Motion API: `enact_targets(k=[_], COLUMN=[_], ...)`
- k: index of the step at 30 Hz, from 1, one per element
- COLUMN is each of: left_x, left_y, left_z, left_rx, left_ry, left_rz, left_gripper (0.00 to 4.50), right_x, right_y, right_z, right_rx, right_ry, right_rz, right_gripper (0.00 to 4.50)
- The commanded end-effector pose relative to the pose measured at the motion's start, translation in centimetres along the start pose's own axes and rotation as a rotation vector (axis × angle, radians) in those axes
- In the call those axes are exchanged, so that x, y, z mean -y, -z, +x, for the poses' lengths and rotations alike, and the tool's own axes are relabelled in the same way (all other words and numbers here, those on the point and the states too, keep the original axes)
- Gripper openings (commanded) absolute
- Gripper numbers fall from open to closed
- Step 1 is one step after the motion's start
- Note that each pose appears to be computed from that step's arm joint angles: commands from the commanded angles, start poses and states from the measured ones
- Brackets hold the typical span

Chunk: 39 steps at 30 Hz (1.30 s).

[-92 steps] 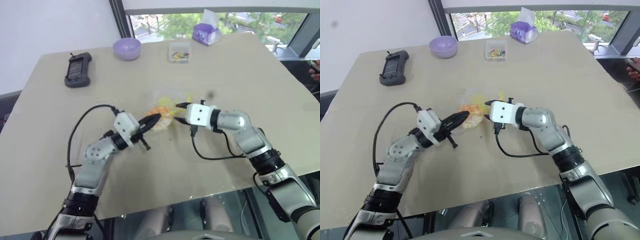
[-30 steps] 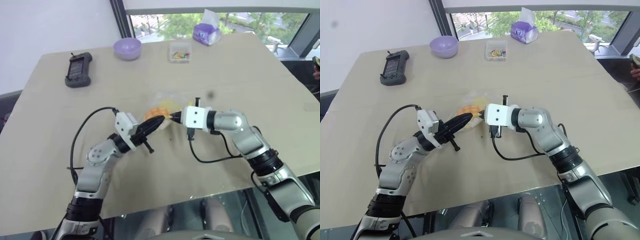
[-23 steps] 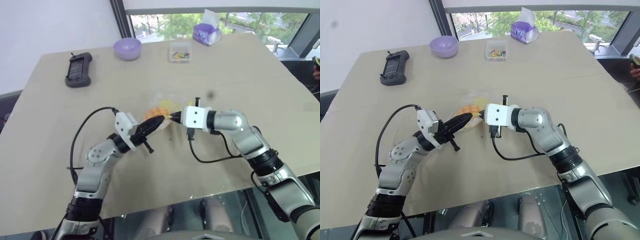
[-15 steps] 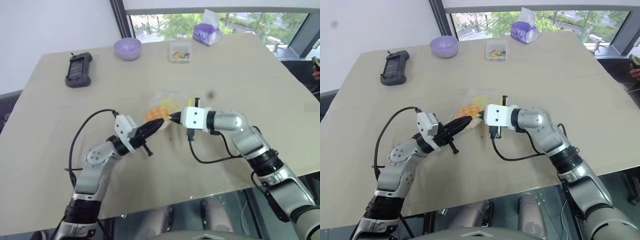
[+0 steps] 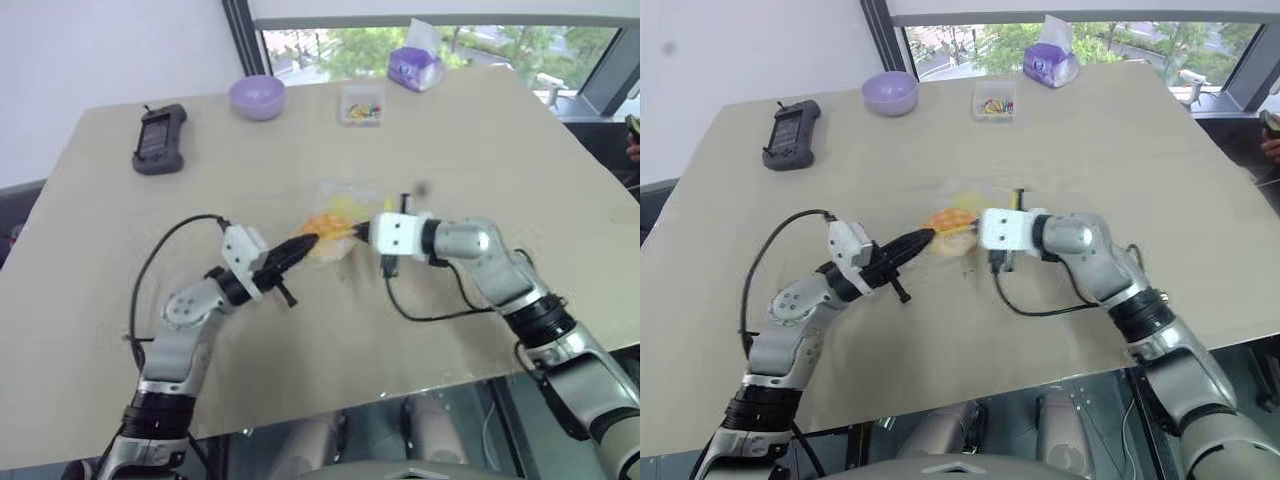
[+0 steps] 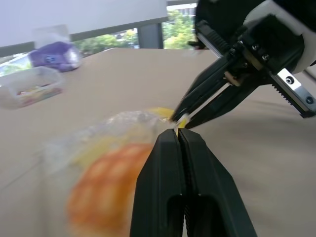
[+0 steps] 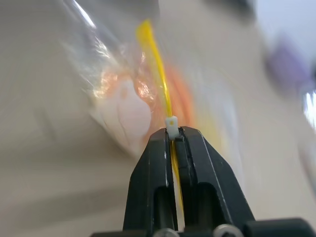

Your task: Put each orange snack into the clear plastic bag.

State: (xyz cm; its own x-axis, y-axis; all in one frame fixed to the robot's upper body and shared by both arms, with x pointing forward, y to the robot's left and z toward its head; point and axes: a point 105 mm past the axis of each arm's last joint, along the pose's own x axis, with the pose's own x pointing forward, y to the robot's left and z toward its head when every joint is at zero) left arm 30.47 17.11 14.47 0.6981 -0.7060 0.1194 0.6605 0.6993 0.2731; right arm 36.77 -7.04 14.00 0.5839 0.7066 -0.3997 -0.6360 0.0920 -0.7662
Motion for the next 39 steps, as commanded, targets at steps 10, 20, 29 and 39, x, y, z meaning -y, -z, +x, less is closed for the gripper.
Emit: enact_targets(k=[10,20,29,39], left_x=[0.3,2.9,3.5,3.4], left_y=[-0.8,-1.1,-0.9,-1.9], left_z=[-0.1,1.1,1.6,3.7], left_rx=[0.028,0.039,0.009,0.089], left_ry=[0.016,0.142,0.178,0.165], left_rz=[0.021,-0.014,0.026,0.053], left_gripper=[0.00,0.00,1.84,3.09], right_x=[1.1,0.9,0.1,-0.3], right_y=[-1.8,-6.9,-7.5,-8.0], right_z=[-0.1,0.2,0.2,0.5], right_rx=[0.071,0.293,0.309,0.316], right_ry=[0.055,0.049,0.019,0.005], right_rz=[-0.014,-0.012,-0.031,-0.041], right_gripper=[0.04,0.04,0.00,0.00])
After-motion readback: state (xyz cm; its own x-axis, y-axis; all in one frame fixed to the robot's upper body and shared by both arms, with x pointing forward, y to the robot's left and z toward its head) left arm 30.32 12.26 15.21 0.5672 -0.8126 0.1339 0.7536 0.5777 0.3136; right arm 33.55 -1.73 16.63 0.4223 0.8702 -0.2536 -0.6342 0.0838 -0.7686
